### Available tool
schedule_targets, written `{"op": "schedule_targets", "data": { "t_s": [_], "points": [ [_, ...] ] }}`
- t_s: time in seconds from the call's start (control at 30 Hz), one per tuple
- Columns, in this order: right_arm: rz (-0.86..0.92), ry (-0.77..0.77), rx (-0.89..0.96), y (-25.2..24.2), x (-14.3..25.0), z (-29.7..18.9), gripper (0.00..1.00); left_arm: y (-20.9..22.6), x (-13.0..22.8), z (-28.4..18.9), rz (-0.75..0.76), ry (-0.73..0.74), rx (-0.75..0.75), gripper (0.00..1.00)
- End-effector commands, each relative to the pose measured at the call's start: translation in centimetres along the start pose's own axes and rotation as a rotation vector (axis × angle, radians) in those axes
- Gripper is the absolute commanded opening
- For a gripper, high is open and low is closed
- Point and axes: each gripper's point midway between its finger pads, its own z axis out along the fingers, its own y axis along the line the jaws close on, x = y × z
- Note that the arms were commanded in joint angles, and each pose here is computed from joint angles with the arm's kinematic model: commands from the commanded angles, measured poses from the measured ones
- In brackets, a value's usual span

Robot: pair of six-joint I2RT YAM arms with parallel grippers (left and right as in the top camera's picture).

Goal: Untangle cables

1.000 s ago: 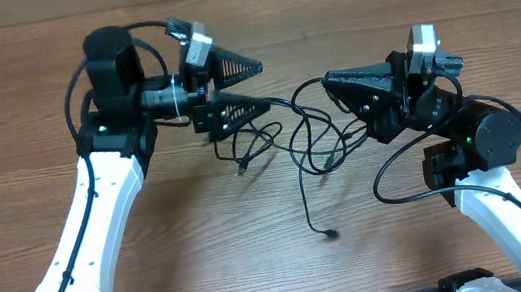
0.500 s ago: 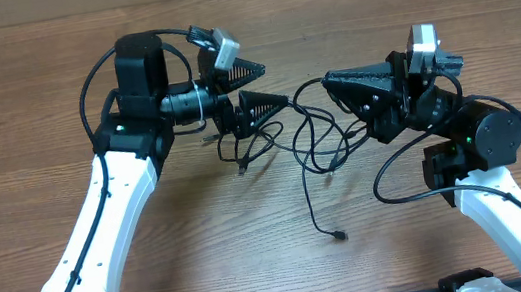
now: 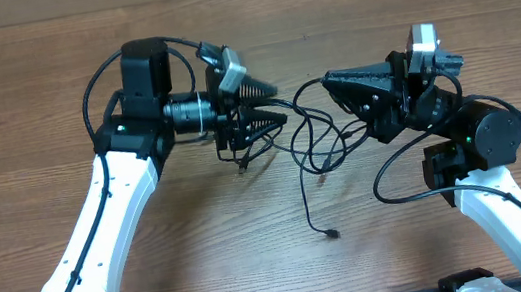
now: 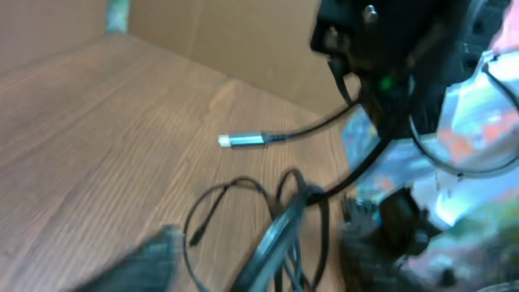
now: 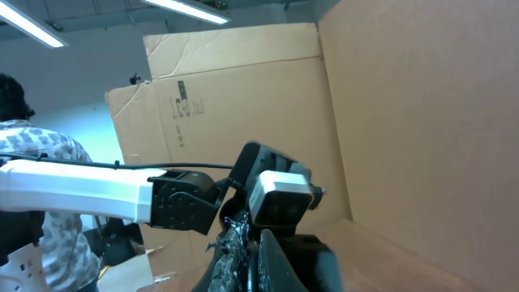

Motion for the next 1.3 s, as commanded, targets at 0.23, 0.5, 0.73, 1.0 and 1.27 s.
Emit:
{"op": "schedule_targets", "data": {
  "t_s": [0.23, 0.5, 0.73, 1.0, 1.27],
  "points": [
    [0.016, -0.005, 0.011, -0.2, -0.4, 0.1, 0.04, -0.8, -0.4, 0.1, 0.105, -0.013, 0.036, 0.04],
    [0.107, 0.111, 0.121, -3.3, 3.2, -0.3, 0.49, -2.2, -2.0, -0.4, 0.141, -0.069, 0.13, 0.04],
    [0.186, 0.235, 0.207, -5.3, 7.2, -1.3, 0.83, -2.3, -3.8, -1.6, 0.111, -0.108, 0.155, 0.04],
    [0.24, 0.352, 0.268, -6.3, 10.8, -2.7, 0.95, -2.3, -5.8, -3.4, 0.095, -0.139, 0.163, 0.04],
    [0.377, 0.47, 0.456, -8.2, 15.0, -5.5, 1.0, -3.4, -8.1, -4.3, 0.146, -0.158, 0.175, 0.04]
  ]
}}
